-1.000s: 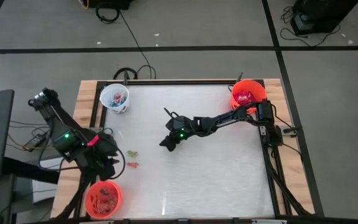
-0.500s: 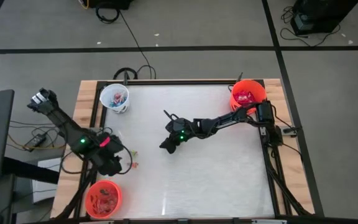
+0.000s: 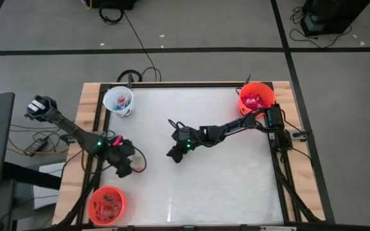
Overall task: Sort candy by brand, put in halloween buckets
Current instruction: Put the green gummy into the bottom orange bucket
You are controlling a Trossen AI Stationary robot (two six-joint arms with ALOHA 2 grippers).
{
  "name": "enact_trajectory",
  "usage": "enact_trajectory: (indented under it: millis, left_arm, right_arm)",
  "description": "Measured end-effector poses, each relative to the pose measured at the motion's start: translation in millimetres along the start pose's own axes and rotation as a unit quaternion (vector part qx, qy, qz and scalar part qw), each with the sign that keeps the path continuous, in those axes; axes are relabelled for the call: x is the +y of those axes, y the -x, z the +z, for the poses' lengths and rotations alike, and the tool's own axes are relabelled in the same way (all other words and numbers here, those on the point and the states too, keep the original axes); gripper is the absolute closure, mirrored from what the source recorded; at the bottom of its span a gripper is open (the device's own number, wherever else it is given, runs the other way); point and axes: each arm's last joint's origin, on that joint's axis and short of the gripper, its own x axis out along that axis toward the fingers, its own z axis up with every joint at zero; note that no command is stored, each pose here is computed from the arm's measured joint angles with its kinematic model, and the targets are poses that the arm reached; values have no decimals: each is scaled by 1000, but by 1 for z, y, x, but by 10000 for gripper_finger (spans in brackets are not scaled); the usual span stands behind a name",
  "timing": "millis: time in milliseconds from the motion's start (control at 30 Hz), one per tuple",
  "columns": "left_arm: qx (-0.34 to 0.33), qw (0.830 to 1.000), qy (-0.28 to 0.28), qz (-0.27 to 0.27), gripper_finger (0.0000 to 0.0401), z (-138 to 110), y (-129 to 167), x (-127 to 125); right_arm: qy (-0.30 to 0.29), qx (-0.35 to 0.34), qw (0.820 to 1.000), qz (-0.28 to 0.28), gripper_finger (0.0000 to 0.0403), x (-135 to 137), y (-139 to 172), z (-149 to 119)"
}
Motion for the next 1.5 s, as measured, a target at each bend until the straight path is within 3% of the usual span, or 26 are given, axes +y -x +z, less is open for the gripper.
enact_trajectory:
  millis: [200,333,567,667,867,1000,1233,1500]
  left_arm:
    - [-29,998,-54,-7,224,9,-9,5]
    - [-16,997,-46,-57,224,11,-20,10]
    - [3,998,-36,-45,233,6,-30,21]
    - [3,999,-28,-43,263,6,-33,24]
    - [4,999,1,-42,370,8,-34,27]
    - [14,998,14,-60,384,10,-32,25]
    - [50,990,1,-134,368,28,-7,11]
    - [55,989,-31,-137,386,62,60,-1]
  right_arm:
    - [1,6,1000,-1,270,1,-1,-3]
    - [-8,18,1000,-4,270,0,0,-4]
    - [-17,37,999,-7,270,-1,-1,-8]
    - [-17,43,999,-3,270,0,-1,-9]
    - [-17,44,999,-3,270,-1,-1,-9]
    - [-17,45,999,-2,270,0,-1,-9]
    - [-17,47,999,0,270,0,-1,-9]
    - [-12,47,999,0,270,4,-2,-13]
